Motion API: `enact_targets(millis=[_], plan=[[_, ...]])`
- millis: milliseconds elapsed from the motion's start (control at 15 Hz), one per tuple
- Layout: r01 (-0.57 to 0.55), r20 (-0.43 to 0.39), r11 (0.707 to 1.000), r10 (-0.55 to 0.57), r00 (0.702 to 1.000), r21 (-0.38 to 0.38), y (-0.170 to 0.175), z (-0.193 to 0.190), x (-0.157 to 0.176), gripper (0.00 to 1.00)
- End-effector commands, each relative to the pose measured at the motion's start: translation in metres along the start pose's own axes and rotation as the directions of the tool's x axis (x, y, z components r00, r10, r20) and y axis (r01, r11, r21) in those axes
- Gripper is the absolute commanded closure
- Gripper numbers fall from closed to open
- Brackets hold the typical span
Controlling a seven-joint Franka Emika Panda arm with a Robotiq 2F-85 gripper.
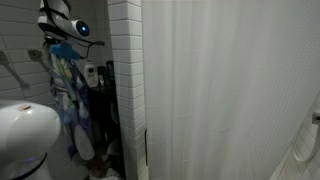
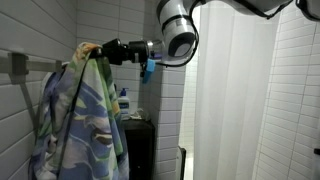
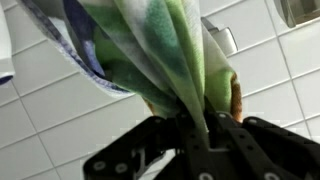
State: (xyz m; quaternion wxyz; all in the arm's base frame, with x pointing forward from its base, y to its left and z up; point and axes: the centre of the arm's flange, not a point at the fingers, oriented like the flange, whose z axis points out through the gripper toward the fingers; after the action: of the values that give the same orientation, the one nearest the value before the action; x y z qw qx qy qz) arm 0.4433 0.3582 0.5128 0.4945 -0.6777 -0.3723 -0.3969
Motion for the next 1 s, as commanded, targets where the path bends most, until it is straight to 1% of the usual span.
enact_targets(millis=[0,267,600,800,933], plan=[[0.054,-0.044,0.998,-0.055,0.998,-0.019,-0.024,-0.022,0.037,0.96],[0.101,-0.068,0.995,-0.101,0.993,-0.001,-0.046,-0.037,0.058,0.96],[0.209,-0.071,0.978,-0.208,0.976,0.004,-0.075,-0.047,0.085,0.96],[0.236,-0.062,0.972,-0.236,0.970,-0.006,-0.084,-0.060,0.084,0.96],[0.211,-0.020,0.977,-0.212,0.977,-0.008,-0.083,-0.069,0.068,0.96]])
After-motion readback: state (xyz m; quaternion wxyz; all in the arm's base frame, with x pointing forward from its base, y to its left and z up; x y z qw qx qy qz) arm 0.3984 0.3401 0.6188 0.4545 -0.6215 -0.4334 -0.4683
